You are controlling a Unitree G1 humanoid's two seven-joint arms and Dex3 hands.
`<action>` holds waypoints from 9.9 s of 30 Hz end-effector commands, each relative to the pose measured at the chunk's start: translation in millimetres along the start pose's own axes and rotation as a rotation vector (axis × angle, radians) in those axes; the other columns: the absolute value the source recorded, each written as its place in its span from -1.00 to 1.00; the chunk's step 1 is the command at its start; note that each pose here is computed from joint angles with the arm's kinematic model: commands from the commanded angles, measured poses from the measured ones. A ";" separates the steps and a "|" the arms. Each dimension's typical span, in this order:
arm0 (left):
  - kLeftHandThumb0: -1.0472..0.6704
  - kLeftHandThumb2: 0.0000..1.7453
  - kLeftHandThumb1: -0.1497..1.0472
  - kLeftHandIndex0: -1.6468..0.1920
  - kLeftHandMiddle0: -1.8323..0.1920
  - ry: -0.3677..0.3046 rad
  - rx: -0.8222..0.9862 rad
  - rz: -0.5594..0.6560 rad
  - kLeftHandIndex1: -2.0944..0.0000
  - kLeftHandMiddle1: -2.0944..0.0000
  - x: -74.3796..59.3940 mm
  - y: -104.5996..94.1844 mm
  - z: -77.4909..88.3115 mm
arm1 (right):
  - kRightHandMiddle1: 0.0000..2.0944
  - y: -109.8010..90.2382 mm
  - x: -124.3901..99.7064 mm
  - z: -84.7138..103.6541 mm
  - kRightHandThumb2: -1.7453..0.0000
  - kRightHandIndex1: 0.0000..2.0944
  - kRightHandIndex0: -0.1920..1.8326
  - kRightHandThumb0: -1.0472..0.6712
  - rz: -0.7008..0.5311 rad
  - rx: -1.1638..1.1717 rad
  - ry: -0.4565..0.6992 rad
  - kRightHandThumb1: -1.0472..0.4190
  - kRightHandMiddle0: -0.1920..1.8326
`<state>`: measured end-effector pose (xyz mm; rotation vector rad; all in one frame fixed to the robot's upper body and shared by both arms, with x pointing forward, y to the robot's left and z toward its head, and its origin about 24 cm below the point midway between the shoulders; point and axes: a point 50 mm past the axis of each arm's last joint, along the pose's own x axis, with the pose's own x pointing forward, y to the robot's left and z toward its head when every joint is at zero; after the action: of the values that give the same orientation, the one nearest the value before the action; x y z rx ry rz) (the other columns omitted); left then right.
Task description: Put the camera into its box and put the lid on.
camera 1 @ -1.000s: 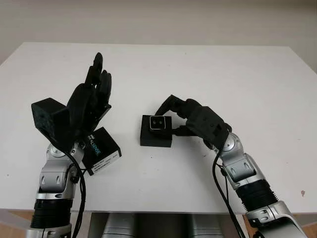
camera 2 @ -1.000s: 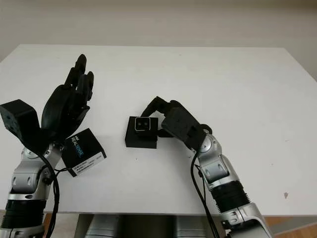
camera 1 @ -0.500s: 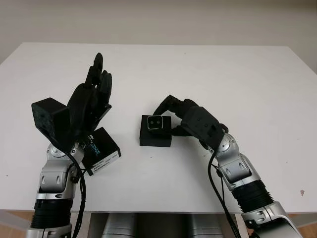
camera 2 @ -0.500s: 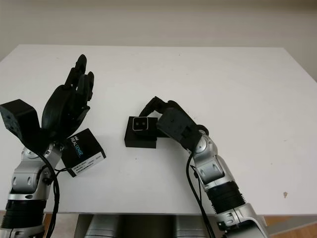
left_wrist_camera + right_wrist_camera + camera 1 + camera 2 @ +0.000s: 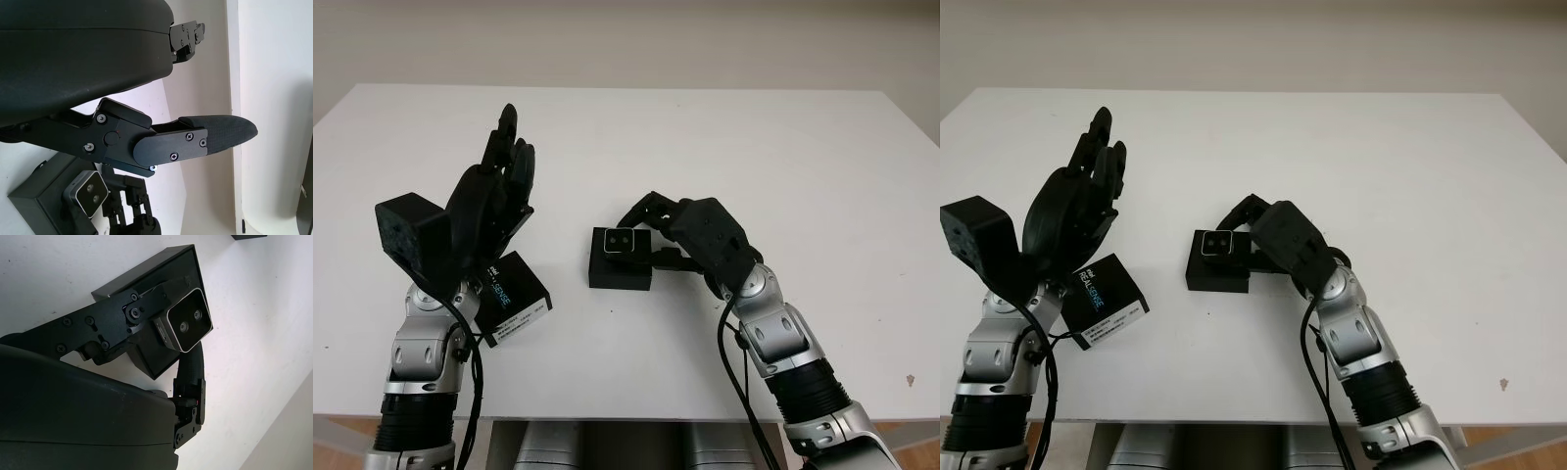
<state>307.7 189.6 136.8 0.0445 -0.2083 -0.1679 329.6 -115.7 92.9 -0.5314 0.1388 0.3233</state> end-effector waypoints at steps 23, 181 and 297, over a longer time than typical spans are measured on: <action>-0.78 -0.36 1.00 1.00 1.00 -0.012 0.010 -0.002 1.00 1.00 -2.0 0.9 4.9 | 0.24 6.1 -7.5 -7.8 0.94 -0.97 -0.61 -0.37 0.074 -0.243 -0.098 -0.83 -0.63; 0.08 -0.94 0.96 0.50 0.47 0.152 1.199 -0.143 -0.24 -0.37 -53.2 28.5 28.7 | -0.95 -102.8 -59.7 60.9 0.94 -0.95 -0.99 -0.52 -0.319 0.073 -0.459 -1.00 -0.91; 0.27 -0.94 0.91 0.88 0.37 0.196 1.194 -0.422 0.49 -1.00 66.0 -103.8 48.8 | -0.95 -65.3 -36.8 44.9 0.75 -0.95 -0.99 -0.55 -0.304 0.185 -0.405 -1.00 -0.90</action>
<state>345.9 81.5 181.9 1.2887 -0.0399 -0.4376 318.1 -156.4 164.8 -0.2994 -0.2798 0.1197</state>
